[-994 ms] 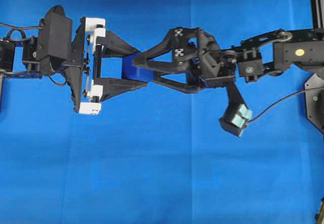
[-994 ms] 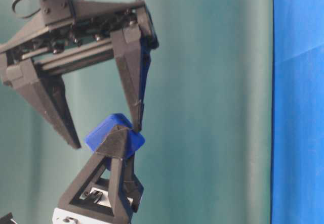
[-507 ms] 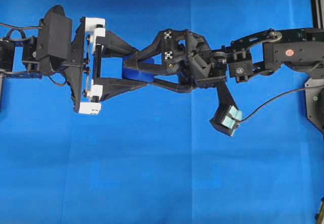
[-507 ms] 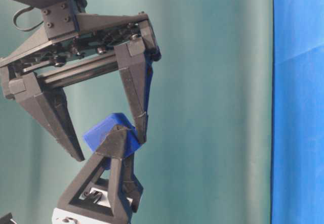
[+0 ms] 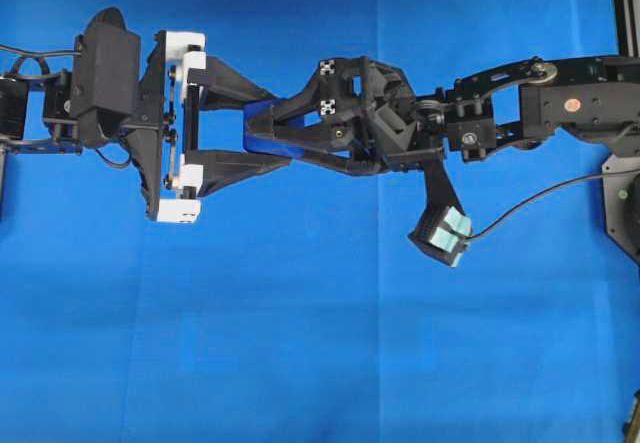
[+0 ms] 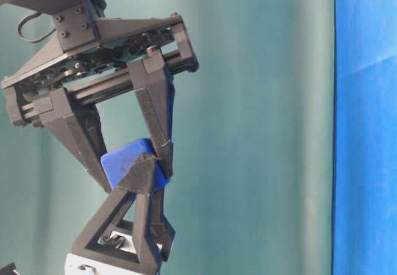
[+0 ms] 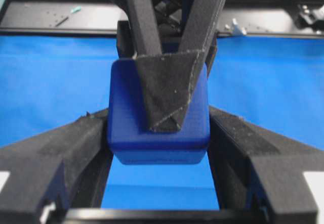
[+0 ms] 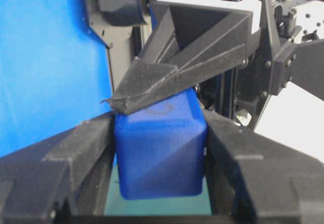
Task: Handover the blue block to the right arm after grasping it with the left arm, then place it in the designated position.
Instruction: 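Open the left gripper to release the cube to the right gripper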
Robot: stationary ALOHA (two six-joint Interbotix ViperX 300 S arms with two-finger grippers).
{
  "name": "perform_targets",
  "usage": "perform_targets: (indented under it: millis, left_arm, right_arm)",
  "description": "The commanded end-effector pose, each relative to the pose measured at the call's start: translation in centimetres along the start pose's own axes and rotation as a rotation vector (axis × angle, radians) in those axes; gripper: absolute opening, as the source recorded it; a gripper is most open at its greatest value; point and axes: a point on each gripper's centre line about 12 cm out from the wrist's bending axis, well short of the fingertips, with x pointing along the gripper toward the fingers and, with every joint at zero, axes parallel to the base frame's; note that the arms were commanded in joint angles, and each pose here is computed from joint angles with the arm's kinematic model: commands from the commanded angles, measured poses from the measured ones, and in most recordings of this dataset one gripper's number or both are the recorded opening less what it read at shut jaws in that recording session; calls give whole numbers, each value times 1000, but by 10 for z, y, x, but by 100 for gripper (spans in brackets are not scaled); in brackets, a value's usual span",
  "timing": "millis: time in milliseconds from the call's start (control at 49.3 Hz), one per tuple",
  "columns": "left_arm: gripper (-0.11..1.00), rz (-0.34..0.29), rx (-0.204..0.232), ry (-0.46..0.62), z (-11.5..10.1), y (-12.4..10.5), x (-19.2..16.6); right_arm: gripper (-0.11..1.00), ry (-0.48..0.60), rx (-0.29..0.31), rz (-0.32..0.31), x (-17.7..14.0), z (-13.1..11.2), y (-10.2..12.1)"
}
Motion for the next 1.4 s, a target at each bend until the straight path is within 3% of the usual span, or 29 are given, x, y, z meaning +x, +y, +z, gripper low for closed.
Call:
perform_targets:
  millis: [0,690,933,1136,1380]
  left_arm:
    - [49,-5,1,-34,12,-2,-1]
    - [49,-5,-2,-40,13,-2,-1]
    - [49,-3,-70,-49,16,-1,0]
    - [91,-3,-78,-51,16,-1,0]
    - [93,-3,-78,-52,17,-1,0]
  right_arm:
    - [40,5,-1,-43,-3,1,-19]
    - [40,15,5,-36,-3,0,-17]
    - [40,29,8,-27,-3,-1,-16]
    - [40,32,12,-24,-4,-2,-15]
    - [40,30,11,-25,-5,-1,-15]
